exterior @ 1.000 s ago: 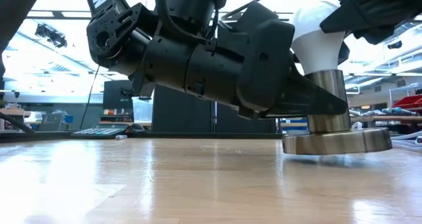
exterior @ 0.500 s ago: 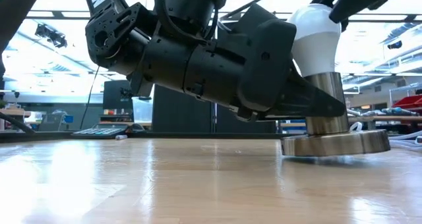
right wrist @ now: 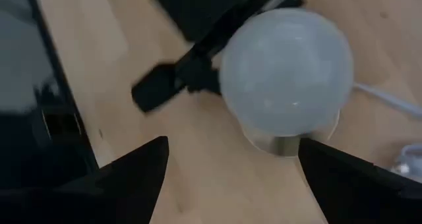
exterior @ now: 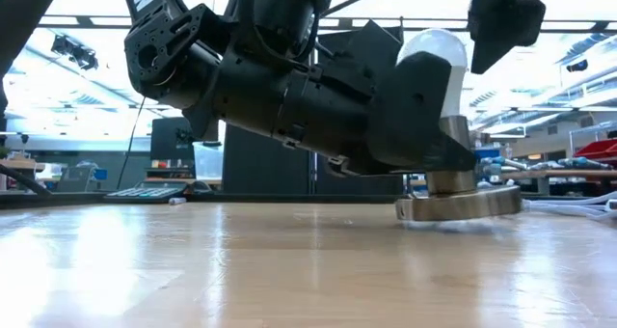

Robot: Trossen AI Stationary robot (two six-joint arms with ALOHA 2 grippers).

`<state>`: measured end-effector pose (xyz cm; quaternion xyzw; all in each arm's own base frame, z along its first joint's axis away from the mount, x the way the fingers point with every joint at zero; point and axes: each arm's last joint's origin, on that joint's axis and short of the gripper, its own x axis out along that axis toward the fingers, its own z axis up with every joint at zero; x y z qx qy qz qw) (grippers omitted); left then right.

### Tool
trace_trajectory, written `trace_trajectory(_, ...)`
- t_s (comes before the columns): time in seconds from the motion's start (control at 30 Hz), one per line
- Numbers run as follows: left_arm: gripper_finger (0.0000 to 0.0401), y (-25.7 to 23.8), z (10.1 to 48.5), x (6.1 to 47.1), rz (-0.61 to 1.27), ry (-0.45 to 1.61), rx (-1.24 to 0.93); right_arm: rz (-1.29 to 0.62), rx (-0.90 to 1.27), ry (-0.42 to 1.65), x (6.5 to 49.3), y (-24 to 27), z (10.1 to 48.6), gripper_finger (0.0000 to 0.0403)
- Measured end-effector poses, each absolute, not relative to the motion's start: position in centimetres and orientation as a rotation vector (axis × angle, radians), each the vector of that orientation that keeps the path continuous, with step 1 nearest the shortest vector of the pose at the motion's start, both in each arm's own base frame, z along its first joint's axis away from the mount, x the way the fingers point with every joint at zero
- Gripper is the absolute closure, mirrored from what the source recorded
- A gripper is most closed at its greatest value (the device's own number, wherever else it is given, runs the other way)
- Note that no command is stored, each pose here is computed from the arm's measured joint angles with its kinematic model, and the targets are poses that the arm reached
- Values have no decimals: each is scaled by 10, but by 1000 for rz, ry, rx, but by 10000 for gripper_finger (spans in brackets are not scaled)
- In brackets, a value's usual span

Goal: Screw lightbulb
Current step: Remove the lightbulb from the lamp socket

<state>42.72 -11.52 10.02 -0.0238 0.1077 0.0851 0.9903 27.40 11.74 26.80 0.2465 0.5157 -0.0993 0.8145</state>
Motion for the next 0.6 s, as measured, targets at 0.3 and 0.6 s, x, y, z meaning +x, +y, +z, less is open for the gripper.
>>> trace_trajectory(0.3, 213, -114, 98, 426, 262, 229, -37, -393, 553, 1027, 276, 116, 265, 56)
trace_trajectory(0.6, 213, -111, 95, 424, 347, 245, -31, -489, 581, 997, 285, 110, 256, 56)
